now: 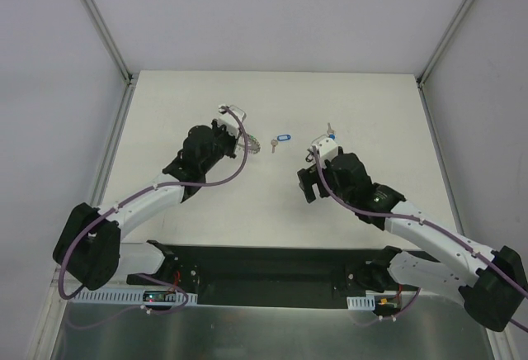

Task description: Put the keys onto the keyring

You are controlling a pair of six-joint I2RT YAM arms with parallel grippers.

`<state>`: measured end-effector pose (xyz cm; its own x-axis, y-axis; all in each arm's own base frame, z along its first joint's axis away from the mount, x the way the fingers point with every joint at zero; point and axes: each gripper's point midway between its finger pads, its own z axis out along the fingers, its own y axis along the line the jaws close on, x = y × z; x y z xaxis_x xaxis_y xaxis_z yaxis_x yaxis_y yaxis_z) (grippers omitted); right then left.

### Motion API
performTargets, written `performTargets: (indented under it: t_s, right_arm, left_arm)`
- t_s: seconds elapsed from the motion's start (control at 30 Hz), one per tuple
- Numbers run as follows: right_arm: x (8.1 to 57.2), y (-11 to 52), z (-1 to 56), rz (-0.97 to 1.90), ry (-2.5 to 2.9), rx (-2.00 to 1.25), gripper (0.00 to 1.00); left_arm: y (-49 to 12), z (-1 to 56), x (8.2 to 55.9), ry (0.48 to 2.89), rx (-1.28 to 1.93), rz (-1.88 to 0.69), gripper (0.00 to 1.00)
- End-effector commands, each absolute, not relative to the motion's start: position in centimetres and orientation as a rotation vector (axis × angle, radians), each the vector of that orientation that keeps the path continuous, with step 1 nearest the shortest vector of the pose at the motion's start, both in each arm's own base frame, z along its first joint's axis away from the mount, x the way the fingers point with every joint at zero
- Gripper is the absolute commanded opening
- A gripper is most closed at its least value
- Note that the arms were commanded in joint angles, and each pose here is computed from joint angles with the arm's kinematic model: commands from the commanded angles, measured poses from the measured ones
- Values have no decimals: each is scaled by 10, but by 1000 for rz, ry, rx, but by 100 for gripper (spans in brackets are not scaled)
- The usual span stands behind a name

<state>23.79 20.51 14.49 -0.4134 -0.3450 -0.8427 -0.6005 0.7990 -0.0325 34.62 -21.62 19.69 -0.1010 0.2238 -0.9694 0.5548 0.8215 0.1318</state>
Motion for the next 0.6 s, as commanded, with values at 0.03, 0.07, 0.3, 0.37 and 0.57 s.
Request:
performTargets:
  t_s: [0.03,0.07,0.3,0.37,0.57]
  right_arm:
    - [242,178,155,257,2017,-561,92]
    - [241,176,153,252,2022,-558,92]
    - [235,168,153,256,2015,-526,92]
    - [234,166,153,256,2016,-521,92]
    - [231,159,154,257,2017,-471,92]
  left_arm:
    - [-210,210,374,1637,513,-305,4]
    - [-209,200,372,1657,518,-309,5]
    - [-204,141,339,1774,470,-410,8]
    - [-196,126,322,1808,444,-438,8]
    - [-171,117,289,1871,348,-440,24]
